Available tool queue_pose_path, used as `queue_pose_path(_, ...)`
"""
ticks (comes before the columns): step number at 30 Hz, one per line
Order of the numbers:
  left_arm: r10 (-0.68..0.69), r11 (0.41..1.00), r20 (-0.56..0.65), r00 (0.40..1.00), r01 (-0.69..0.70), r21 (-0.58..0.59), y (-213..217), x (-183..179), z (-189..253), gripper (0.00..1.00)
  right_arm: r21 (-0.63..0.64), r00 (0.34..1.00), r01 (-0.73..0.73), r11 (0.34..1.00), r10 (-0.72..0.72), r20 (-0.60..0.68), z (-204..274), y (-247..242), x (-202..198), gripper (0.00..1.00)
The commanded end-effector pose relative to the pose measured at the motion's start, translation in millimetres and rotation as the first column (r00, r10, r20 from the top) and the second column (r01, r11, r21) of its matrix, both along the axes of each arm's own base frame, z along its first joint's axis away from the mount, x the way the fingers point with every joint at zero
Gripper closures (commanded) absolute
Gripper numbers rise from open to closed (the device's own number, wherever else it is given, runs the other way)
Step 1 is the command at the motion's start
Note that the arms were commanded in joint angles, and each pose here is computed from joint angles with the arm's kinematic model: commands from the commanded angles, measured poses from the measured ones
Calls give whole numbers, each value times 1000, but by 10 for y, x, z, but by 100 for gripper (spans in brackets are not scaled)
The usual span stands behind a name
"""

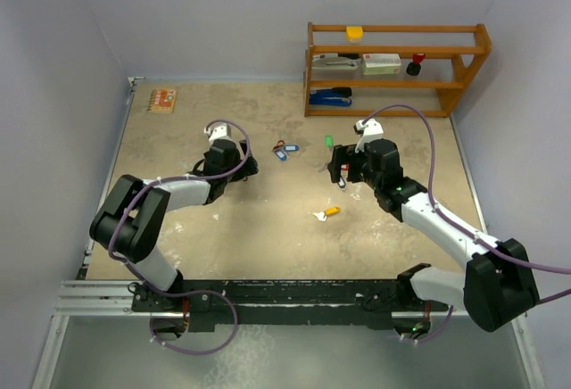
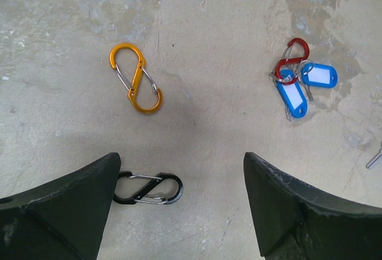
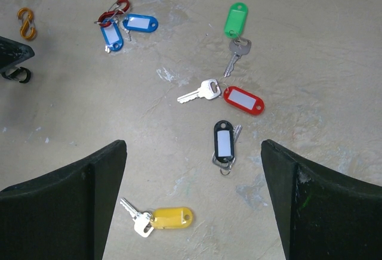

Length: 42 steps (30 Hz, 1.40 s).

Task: Put the keys on the keyring

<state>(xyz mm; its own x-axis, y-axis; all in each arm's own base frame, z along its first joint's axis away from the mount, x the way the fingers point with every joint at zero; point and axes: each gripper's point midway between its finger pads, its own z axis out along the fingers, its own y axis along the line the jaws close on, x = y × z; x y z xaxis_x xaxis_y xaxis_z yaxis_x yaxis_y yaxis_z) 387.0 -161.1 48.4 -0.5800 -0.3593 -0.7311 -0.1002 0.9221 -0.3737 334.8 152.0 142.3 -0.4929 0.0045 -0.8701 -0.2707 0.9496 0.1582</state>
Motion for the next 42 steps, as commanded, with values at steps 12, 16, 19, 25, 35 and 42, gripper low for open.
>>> queue_pose_path(12,-76,996,-20,997,75,-42,-130,-129,-150,21,15,1000,-1,1000,1,21,37,13,28,4)
queue_pose_path(16,-87,995,-52,995,85,-45,-153,-246,-231,21,15,1000,-2,1000,2,20,37,15,24,4)
queue_pose_path(19,-92,995,-68,993,89,-40,-158,-318,-247,21,15,1000,-4,1000,3,21,38,17,22,4)
queue_pose_path(25,-98,995,-85,992,96,-30,-180,-460,-228,22,19,1000,-6,1000,5,21,39,21,17,4)
queue_pose_path(35,-85,996,-91,992,87,13,-131,-564,-248,22,21,1000,-9,1000,8,25,47,19,-1,4)
queue_pose_path(42,-67,991,-87,994,77,114,-72,-552,-312,29,18,1000,-7,1000,6,24,39,10,-5,4)
